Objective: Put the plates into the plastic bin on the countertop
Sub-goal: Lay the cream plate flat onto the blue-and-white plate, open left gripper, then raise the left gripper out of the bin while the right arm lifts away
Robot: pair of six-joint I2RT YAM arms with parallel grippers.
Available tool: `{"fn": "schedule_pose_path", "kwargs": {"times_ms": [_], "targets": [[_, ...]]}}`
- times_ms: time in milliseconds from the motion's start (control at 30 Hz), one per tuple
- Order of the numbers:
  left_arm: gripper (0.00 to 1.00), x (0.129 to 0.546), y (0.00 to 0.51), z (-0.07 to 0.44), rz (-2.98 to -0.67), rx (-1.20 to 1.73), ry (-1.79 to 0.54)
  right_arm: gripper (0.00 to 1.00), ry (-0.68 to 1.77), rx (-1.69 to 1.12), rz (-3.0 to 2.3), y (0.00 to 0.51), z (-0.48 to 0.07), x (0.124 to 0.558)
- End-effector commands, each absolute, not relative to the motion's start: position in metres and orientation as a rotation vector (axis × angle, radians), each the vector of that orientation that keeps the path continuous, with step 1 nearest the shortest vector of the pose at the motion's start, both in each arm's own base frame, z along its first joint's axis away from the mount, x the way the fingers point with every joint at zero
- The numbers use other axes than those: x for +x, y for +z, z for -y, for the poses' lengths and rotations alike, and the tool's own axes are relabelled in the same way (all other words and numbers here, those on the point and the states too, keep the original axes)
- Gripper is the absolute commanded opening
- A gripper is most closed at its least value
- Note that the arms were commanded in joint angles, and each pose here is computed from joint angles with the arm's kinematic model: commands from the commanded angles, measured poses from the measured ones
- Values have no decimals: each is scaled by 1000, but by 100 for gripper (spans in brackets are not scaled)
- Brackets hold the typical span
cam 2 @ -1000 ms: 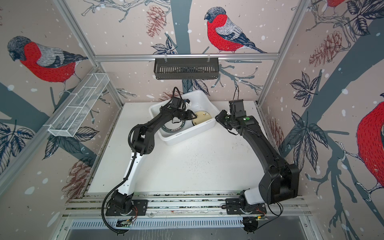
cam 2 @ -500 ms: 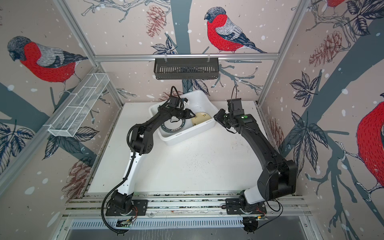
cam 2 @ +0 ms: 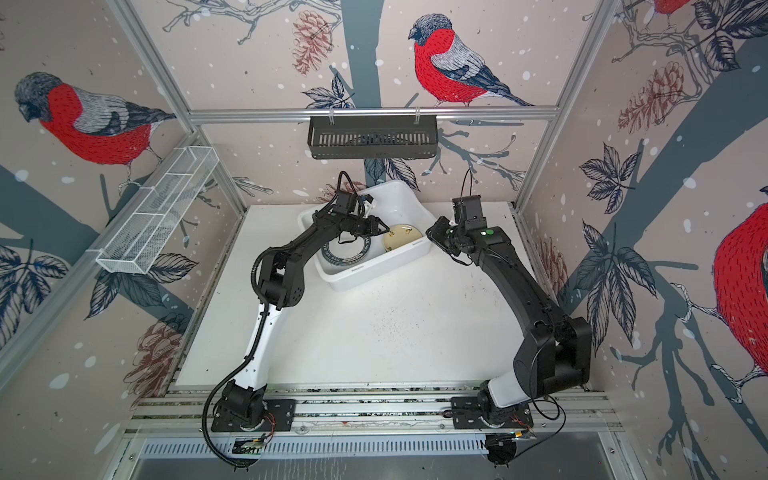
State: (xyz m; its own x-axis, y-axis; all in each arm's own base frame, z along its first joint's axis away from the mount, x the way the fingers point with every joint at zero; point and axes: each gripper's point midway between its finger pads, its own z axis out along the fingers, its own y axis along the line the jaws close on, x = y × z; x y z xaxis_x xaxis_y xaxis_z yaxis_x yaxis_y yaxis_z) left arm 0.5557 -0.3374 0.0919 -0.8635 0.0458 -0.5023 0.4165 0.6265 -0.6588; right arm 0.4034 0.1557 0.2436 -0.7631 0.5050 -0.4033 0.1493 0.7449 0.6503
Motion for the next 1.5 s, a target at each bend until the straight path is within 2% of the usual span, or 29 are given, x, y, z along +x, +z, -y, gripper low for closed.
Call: {"fn": "schedule_pose_path", "kwargs": {"times_ms": [0,767,1200,1467], "targets": [[47,553,97,343,-2385,384,-1177,40,822,496,-2343,248,-157,409],[46,548,94,355,-2382,405,-1186,40,820,486,-2339,250,-158,409],[47,569,165,303,-2273,406,-1083,45,726,457,-2307,266,-137,430],[49,558,209,273,-2232,521,-953,48,659,493,-2297,258,-106,457]]}}
